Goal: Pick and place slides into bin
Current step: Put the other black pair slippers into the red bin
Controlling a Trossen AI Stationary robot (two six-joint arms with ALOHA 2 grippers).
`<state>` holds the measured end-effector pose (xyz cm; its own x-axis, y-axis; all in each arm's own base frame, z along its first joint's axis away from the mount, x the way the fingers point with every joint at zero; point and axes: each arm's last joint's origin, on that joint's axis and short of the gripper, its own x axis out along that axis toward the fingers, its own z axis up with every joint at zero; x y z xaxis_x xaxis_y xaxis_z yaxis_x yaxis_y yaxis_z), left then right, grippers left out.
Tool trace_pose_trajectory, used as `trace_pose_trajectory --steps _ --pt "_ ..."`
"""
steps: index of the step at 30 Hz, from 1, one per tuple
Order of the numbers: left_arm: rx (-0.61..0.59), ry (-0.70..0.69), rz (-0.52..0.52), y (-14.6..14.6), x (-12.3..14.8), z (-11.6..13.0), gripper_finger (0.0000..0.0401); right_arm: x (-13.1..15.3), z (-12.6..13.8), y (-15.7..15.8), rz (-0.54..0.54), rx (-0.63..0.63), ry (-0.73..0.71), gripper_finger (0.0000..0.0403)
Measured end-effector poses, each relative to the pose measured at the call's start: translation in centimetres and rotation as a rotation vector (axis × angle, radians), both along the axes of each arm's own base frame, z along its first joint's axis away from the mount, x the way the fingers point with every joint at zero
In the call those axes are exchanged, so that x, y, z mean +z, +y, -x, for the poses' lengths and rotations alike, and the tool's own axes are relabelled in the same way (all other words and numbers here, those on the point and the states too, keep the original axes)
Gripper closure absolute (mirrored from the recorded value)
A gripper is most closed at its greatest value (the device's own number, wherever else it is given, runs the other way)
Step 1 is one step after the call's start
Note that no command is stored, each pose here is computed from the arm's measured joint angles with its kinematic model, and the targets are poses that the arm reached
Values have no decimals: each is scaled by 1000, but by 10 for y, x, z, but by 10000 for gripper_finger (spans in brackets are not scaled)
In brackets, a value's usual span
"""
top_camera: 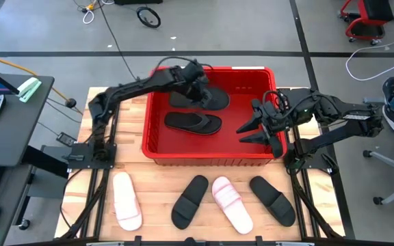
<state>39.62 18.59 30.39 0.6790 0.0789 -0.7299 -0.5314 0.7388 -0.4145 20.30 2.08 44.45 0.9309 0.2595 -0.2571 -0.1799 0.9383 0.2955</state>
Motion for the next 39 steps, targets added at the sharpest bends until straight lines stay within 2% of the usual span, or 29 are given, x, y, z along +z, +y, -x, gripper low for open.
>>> trace_pose_trajectory --steps 7,16,21,33,35,39 --pt "43 112 37 18 -33 -2 392 0 0 0 0 0 0 246" --pt "131 142 38 47 -44 9 392 -1 0 0 11 3 3 246" --pt "134 163 49 51 -53 8 393 -1 0 0 55 2 -9 246" --pt "138 235 86 57 -93 -3 393 0 0 -1 54 -2 -10 246" --pt "147 245 84 59 -98 -3 383 0 0 -1 54 -2 -9 246" --pt "200 255 72 65 -98 0 340 0 0 -1 52 -3 -9 246"
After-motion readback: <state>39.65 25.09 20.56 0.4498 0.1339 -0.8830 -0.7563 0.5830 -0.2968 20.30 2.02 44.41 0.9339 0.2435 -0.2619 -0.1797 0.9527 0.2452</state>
